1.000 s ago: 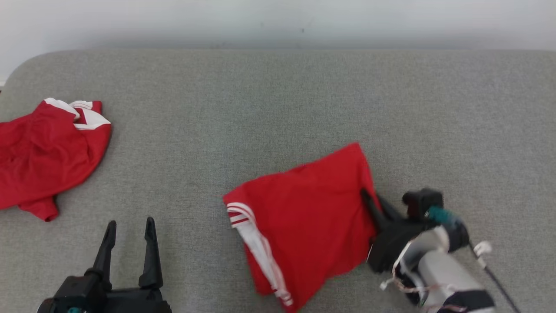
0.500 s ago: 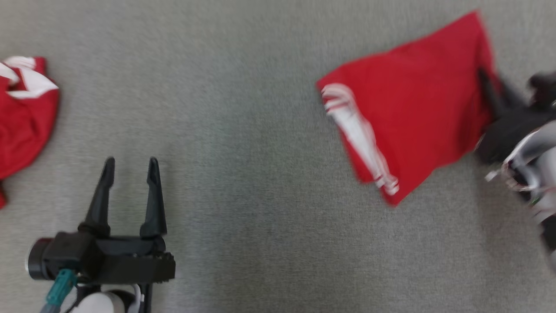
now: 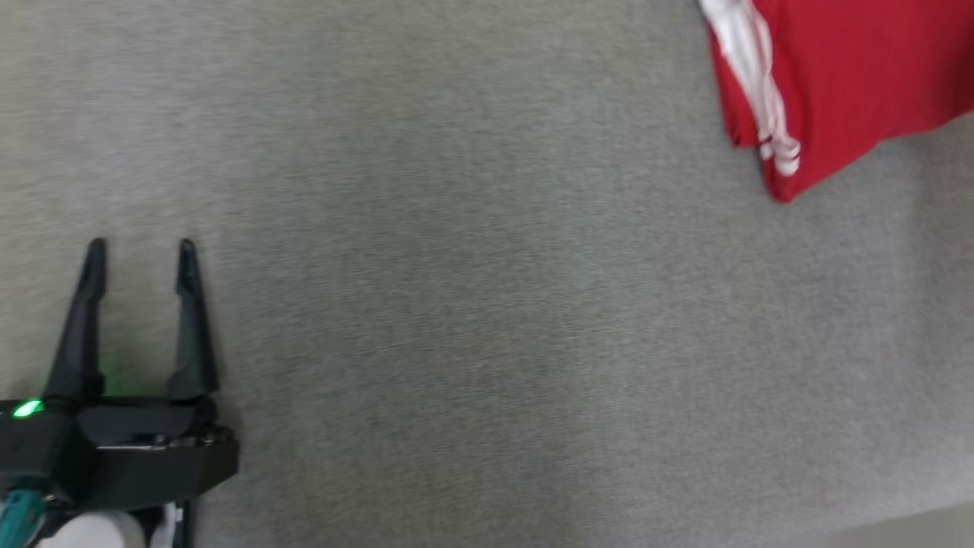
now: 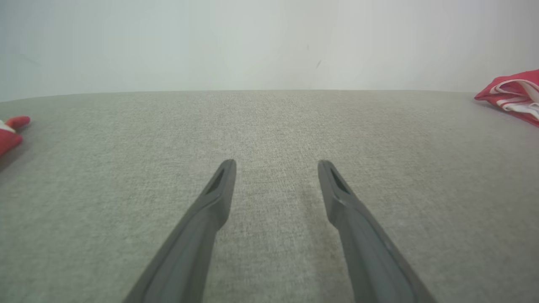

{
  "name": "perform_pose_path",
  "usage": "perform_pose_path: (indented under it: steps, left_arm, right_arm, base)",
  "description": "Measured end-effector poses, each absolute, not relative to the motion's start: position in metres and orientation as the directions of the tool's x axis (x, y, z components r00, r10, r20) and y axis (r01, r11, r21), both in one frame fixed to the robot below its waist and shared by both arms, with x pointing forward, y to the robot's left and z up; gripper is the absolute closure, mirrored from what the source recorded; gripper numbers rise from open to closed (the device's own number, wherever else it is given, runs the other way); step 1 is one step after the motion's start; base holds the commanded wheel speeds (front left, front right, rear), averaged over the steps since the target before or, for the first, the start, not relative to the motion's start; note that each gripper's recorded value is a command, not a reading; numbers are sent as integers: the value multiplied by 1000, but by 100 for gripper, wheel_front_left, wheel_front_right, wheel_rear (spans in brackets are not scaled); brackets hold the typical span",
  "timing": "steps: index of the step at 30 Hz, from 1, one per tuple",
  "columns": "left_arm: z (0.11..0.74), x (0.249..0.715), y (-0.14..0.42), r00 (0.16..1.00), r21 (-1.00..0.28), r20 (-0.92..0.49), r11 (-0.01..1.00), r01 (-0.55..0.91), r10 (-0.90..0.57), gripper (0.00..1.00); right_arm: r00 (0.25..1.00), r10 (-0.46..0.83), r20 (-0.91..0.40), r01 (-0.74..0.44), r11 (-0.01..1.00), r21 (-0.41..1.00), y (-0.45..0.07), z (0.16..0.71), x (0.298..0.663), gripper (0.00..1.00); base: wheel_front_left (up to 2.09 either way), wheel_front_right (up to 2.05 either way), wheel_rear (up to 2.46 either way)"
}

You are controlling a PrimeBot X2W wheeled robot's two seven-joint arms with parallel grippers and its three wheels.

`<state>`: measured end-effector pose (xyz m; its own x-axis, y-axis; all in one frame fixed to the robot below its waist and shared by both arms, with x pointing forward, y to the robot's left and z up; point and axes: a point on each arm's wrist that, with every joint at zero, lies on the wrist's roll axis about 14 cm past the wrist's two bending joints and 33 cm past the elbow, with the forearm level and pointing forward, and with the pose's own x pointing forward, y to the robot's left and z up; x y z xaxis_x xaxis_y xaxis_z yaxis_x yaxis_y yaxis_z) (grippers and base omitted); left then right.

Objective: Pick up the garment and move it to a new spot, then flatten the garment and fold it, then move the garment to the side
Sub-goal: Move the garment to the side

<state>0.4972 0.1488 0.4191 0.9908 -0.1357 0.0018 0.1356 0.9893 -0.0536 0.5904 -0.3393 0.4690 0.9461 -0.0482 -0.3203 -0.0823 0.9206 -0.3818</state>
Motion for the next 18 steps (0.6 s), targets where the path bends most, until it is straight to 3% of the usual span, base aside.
perform_pose_path:
  steps: [18]
  left_arm:
    - [391,510,125,979,-79,-5,976,205,-206,0]
  right_arm:
    - [889,-282,-362,6,795,-606,-426,495,593,100]
  base:
    - [0,0,0]
